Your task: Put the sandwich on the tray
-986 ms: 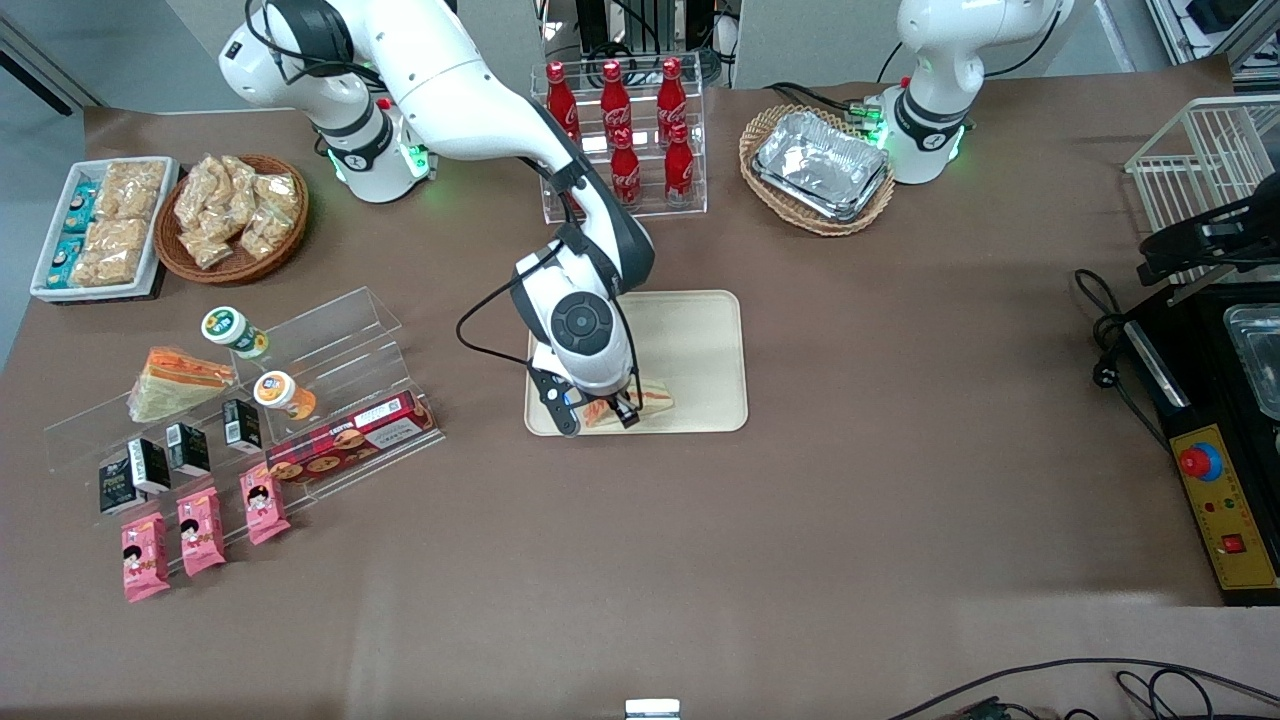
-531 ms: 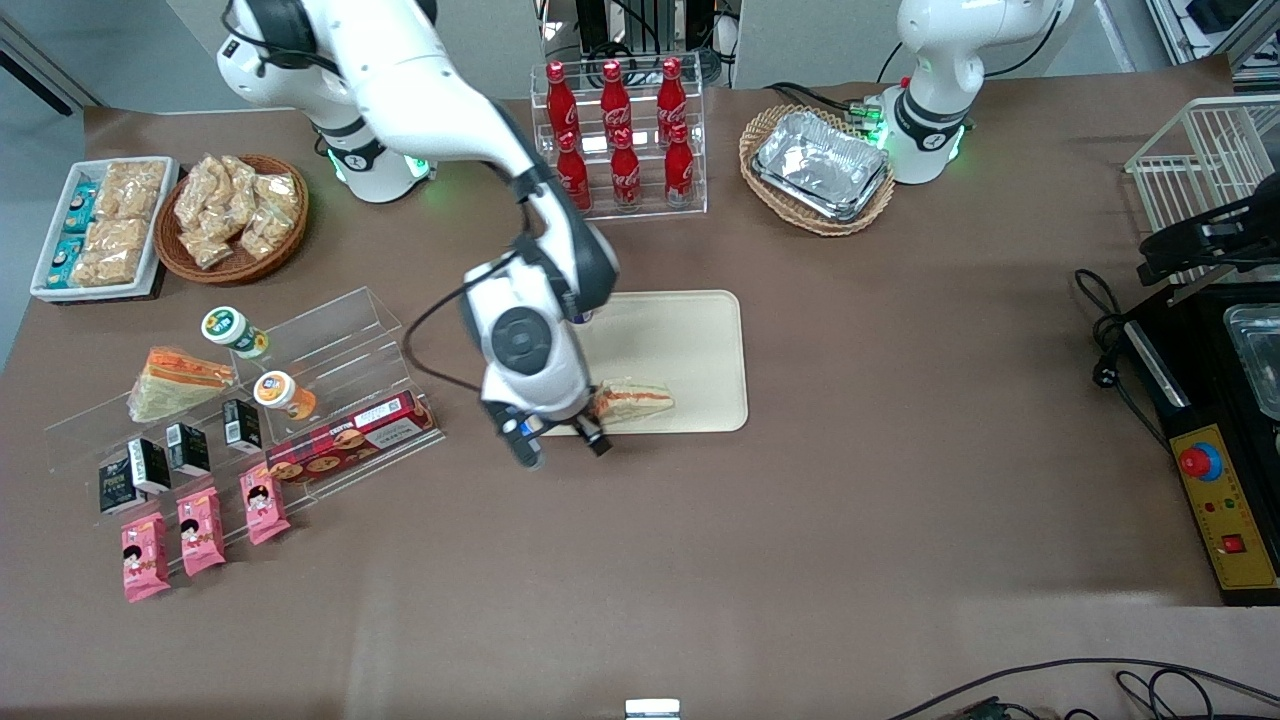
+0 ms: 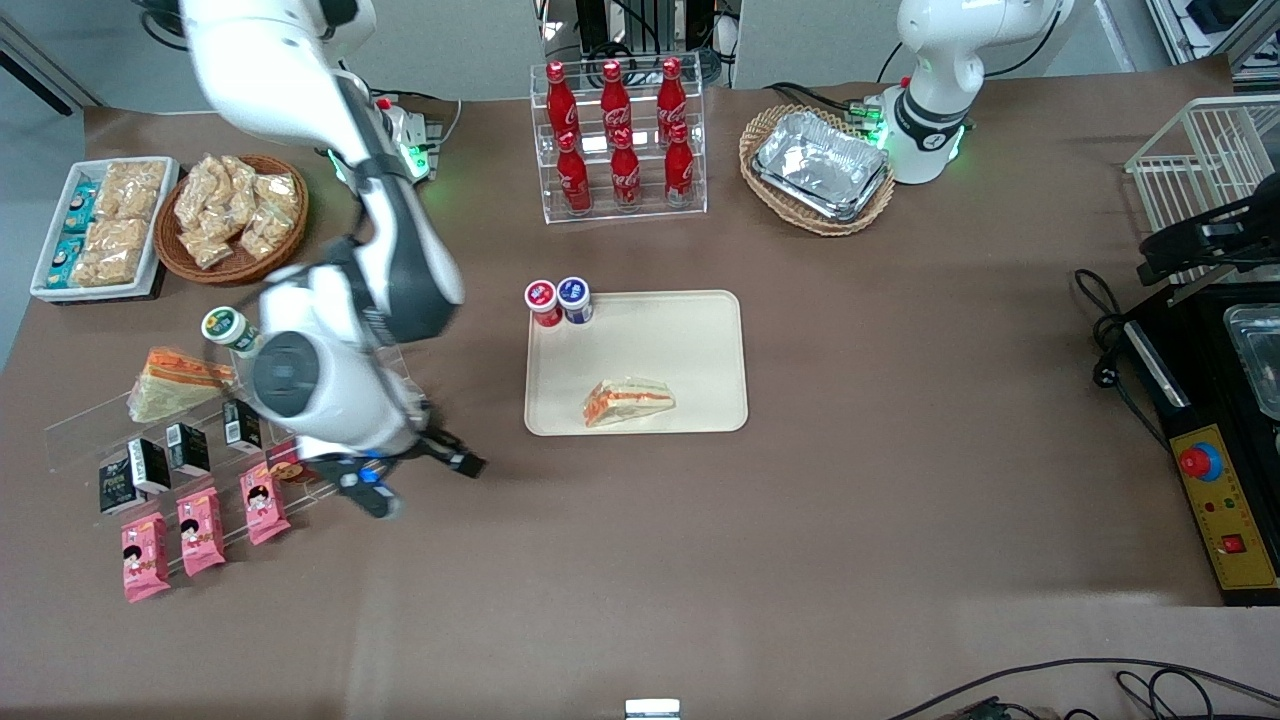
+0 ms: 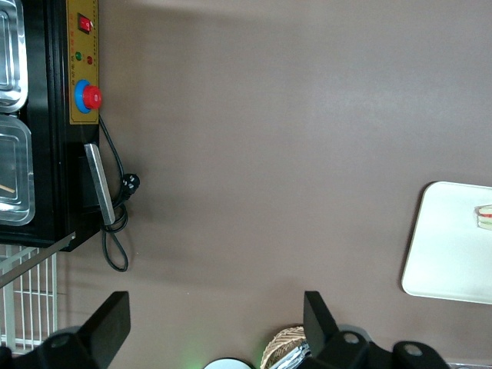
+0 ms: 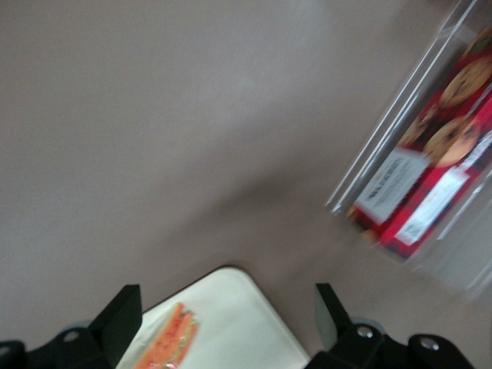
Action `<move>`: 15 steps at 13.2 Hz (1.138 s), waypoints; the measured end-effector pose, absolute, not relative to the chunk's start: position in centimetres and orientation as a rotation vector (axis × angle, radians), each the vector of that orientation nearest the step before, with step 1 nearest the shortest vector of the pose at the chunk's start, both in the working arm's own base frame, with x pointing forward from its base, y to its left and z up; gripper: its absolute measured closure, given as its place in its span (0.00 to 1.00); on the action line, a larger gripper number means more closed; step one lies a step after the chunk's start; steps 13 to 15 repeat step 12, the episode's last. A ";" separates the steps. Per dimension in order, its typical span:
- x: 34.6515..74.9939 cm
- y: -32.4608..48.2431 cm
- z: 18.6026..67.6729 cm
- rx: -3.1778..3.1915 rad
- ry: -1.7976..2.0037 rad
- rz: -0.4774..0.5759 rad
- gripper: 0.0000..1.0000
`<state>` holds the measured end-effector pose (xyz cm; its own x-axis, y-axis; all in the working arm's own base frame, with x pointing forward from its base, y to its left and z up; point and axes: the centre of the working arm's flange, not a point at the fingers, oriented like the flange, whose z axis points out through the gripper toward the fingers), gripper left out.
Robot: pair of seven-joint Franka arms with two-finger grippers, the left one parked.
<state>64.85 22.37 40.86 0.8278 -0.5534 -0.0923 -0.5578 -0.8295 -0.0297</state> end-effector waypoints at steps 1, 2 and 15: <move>65.1 19.8 42.7 -2.967 0.832 0.118 0.00; 65.2 17.1 44.7 -2.982 0.775 0.108 0.00; 60.4 -6.6 58.5 -3.059 0.477 0.041 0.00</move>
